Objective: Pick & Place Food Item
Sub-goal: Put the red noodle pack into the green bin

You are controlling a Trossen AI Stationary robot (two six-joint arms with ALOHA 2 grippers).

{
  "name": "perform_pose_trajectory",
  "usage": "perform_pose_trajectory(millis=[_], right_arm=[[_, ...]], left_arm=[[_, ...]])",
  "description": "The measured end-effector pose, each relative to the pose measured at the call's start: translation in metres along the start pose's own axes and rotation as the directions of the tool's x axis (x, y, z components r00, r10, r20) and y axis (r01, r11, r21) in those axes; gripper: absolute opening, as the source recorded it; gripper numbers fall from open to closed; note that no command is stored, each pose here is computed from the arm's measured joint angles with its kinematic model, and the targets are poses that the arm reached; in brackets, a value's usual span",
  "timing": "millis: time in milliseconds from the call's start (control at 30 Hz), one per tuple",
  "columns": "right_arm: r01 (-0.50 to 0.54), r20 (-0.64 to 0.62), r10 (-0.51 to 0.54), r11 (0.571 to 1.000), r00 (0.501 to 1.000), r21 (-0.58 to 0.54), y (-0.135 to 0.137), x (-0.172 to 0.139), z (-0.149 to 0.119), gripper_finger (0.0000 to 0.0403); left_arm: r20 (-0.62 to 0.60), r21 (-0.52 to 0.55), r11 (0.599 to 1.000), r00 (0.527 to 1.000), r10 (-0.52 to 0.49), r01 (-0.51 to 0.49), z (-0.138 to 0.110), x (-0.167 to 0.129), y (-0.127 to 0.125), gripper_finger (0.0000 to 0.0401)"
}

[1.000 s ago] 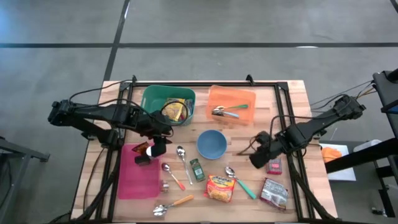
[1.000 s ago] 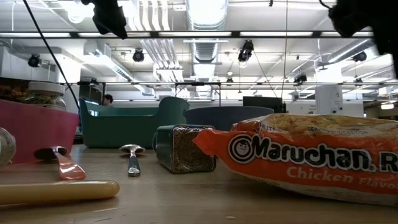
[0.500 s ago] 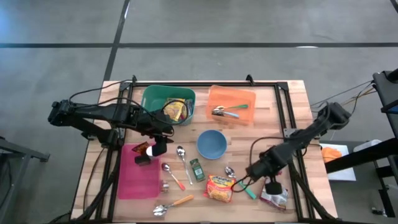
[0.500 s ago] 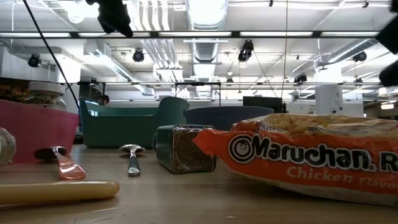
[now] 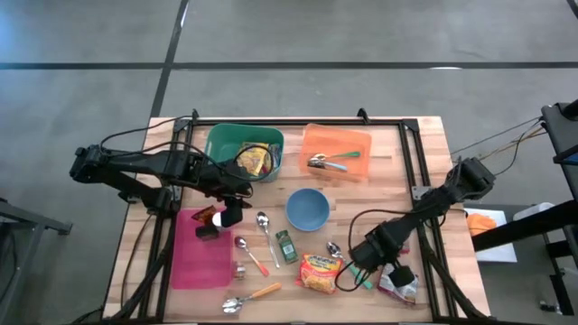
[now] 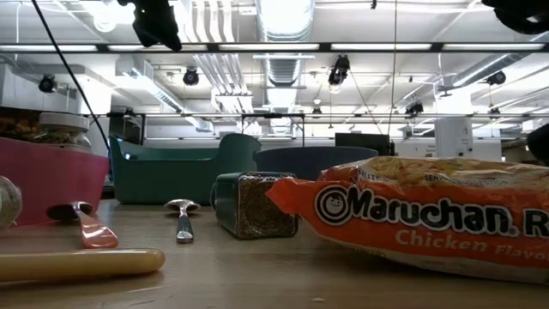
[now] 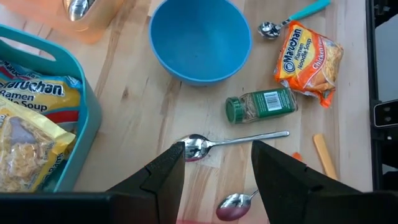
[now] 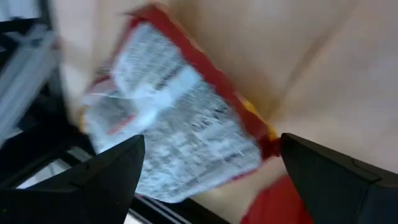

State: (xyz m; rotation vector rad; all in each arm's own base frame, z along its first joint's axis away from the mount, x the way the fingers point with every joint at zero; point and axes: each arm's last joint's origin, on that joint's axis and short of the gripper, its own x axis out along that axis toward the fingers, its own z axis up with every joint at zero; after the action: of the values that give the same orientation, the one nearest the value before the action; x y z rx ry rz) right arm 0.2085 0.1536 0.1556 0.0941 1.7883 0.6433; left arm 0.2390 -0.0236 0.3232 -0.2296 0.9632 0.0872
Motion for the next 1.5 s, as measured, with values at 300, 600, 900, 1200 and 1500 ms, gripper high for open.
perform_pose_trajectory(millis=[300, 600, 900, 1200, 1500], right_arm=[[-0.095, -0.016, 0.094, 0.993, 0.995, -0.063, -0.001, 0.006, 0.005, 0.0368], [-0.113, -0.033, 0.111, 0.989, 0.993, -0.095, -0.004, 0.012, 0.009, 0.0362], [-0.117, -0.03, 0.115, 0.987, 0.993, -0.106, -0.006, 0.013, 0.01, 0.0237], [-0.109, -0.056, 0.104, 0.99, 0.993, -0.086, -0.012, 0.021, 0.002, 0.0141], [-0.102, -0.086, 0.097, 0.993, 0.992, -0.053, -0.017, 0.028, -0.005, 0.0074]], left_arm=[[0.0, 0.001, 1.0, 1.0, 0.0, 0.0, 0.0, 0.0, 0.0, 0.0187], [0.0, -0.006, 1.0, 1.0, -0.001, 0.001, 0.0, 0.0, 0.0, 0.0187], [0.002, -0.006, 1.0, 1.0, -0.001, 0.001, 0.0, 0.0, 0.0, 0.0187], [0.003, -0.029, 1.0, 1.0, -0.002, 0.002, 0.0, 0.0, 0.0, 0.0187], [0.003, -0.03, 1.0, 1.0, -0.002, 0.002, 0.0, 0.0, 0.0, 0.0187]])
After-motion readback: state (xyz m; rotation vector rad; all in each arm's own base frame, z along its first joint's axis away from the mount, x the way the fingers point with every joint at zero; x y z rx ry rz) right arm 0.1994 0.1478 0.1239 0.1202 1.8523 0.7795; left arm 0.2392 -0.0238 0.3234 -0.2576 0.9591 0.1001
